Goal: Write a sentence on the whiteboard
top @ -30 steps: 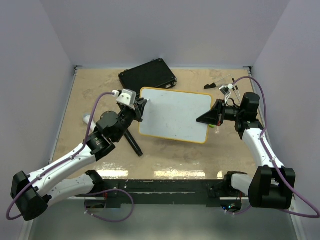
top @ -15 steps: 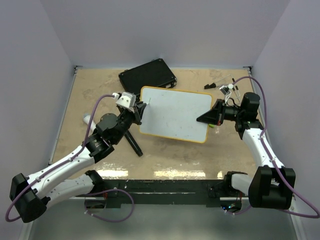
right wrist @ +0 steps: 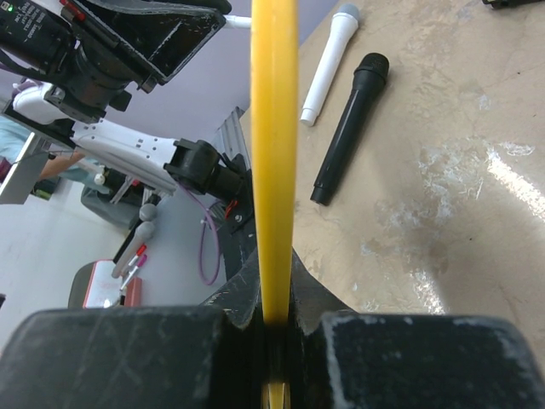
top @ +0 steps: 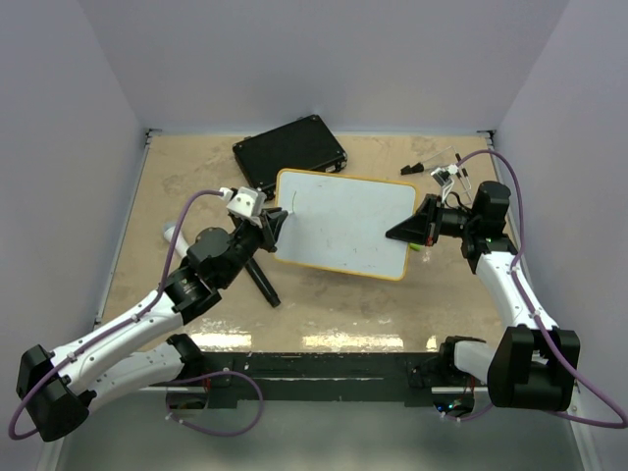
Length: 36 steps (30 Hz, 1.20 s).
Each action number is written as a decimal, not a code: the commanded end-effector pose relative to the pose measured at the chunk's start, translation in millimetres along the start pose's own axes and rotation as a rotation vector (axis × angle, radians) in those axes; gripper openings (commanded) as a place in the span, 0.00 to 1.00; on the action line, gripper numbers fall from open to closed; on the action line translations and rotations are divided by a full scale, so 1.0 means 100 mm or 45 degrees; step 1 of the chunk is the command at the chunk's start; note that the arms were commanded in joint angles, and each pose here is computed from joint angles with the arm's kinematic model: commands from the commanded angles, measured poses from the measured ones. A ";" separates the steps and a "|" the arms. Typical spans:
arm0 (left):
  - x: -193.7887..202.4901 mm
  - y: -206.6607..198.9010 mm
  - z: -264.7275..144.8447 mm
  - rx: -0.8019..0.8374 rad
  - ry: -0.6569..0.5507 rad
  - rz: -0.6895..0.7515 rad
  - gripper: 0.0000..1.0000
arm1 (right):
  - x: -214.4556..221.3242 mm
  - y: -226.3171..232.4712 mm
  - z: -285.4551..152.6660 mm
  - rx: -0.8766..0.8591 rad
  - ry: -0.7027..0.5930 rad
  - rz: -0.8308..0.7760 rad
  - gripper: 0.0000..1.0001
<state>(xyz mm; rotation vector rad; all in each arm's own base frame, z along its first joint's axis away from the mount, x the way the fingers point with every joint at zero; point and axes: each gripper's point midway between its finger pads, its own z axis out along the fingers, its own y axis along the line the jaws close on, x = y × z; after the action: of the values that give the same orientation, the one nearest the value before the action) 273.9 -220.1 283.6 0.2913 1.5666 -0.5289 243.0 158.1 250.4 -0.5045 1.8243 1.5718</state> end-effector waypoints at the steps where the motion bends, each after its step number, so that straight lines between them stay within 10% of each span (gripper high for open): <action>1: -0.29 -0.02 0.00 -0.005 -0.089 -0.004 0.00 | -0.13 0.25 -0.01 -0.074 0.017 -0.140 0.00; 36: -0.45 -0.17 0.24 0.055 -0.142 0.010 0.00 | -0.13 0.25 -0.01 -0.077 0.019 -0.142 0.00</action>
<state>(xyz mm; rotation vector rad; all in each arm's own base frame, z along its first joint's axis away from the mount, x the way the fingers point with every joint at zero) 289.7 -236.6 295.8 0.3160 1.5350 -0.5190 244.0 158.0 250.3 -0.5000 1.8252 1.5655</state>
